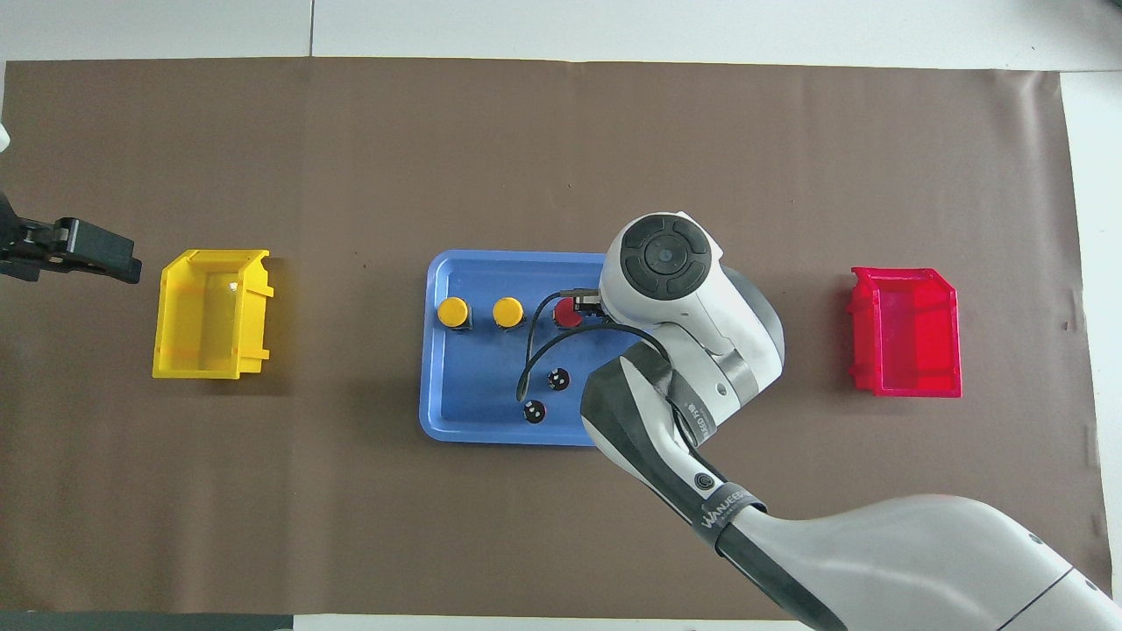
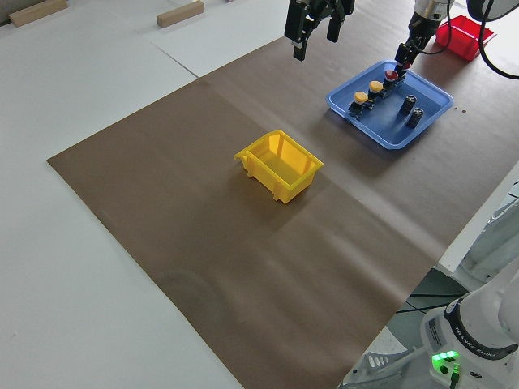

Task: Sort red and yellow buttons by color
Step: 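Drop the red button in the red bin while the left gripper reaches the tray, then grasp the yellow button nearest the yellow bin with the left gripper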

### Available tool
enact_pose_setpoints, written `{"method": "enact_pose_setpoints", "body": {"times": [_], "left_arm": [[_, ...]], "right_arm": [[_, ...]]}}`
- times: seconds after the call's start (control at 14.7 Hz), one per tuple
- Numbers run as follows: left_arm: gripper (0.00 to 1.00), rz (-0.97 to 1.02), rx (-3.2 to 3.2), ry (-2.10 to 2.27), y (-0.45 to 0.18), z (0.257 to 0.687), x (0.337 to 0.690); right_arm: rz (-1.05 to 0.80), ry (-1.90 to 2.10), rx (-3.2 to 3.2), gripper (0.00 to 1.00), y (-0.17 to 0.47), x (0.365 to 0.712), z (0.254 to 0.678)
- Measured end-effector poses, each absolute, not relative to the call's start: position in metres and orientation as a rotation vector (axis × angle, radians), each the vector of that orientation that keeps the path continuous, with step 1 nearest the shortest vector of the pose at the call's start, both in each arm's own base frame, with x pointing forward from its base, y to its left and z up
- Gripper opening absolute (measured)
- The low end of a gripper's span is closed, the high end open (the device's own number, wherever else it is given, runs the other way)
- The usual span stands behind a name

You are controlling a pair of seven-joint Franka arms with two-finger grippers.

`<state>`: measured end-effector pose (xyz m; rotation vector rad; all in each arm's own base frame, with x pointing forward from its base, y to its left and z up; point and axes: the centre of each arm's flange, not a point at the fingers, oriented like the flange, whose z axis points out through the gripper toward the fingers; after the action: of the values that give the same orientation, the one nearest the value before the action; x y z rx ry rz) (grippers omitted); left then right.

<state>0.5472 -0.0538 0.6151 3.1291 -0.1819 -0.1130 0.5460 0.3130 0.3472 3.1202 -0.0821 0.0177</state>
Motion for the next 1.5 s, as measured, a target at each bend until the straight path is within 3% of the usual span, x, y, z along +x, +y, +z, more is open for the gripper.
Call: {"method": "enact_pose_setpoints", "body": {"times": [0.14, 0.2, 0.34, 0.54, 0.75, 0.88, 1.09, 1.36, 1.5], "left_arm": [[1.00, -0.119, 3.129, -0.187, -0.055, 0.613, 0.546], [1.00, -0.121, 3.129, -0.190, -0.056, 0.613, 0.546], [1.00, -0.121, 3.128, -0.193, -0.057, 0.613, 0.545], [1.00, -0.122, 3.129, -0.191, -0.057, 0.613, 0.545], [1.00, -0.023, 3.133, -0.057, -0.067, 0.604, 0.548], [1.00, 0.051, 3.124, 0.007, -0.107, 0.583, 0.544], [1.00, 0.101, 3.102, 0.084, -0.194, 0.542, 0.525], [0.94, 0.080, 3.095, 0.134, -0.272, 0.473, 0.508], [0.78, 0.059, 3.100, 0.140, -0.291, 0.439, 0.512]], "right_arm": [[0.021, -0.088, 3.120, 0.44, 0.311, 0.548, 0.348], [0.029, -0.094, 3.122, 0.41, 0.310, 0.550, 0.351], [0.036, -0.123, 3.116, 0.41, 0.305, 0.562, 0.374], [0.009, -0.208, 3.076, 0.41, 0.270, 0.588, 0.445], [-0.057, -0.075, 3.040, 0.41, 0.176, 0.589, 0.509], [-0.075, 0.009, 3.077, 0.41, 0.097, 0.574, 0.533], [-0.053, 0.086, 3.130, 0.41, -0.002, 0.539, 0.524], [0.023, 0.141, 3.110, 0.41, -0.033, 0.511, 0.470], [0.015, 0.129, 3.108, 0.41, -0.042, 0.502, 0.455]]}}
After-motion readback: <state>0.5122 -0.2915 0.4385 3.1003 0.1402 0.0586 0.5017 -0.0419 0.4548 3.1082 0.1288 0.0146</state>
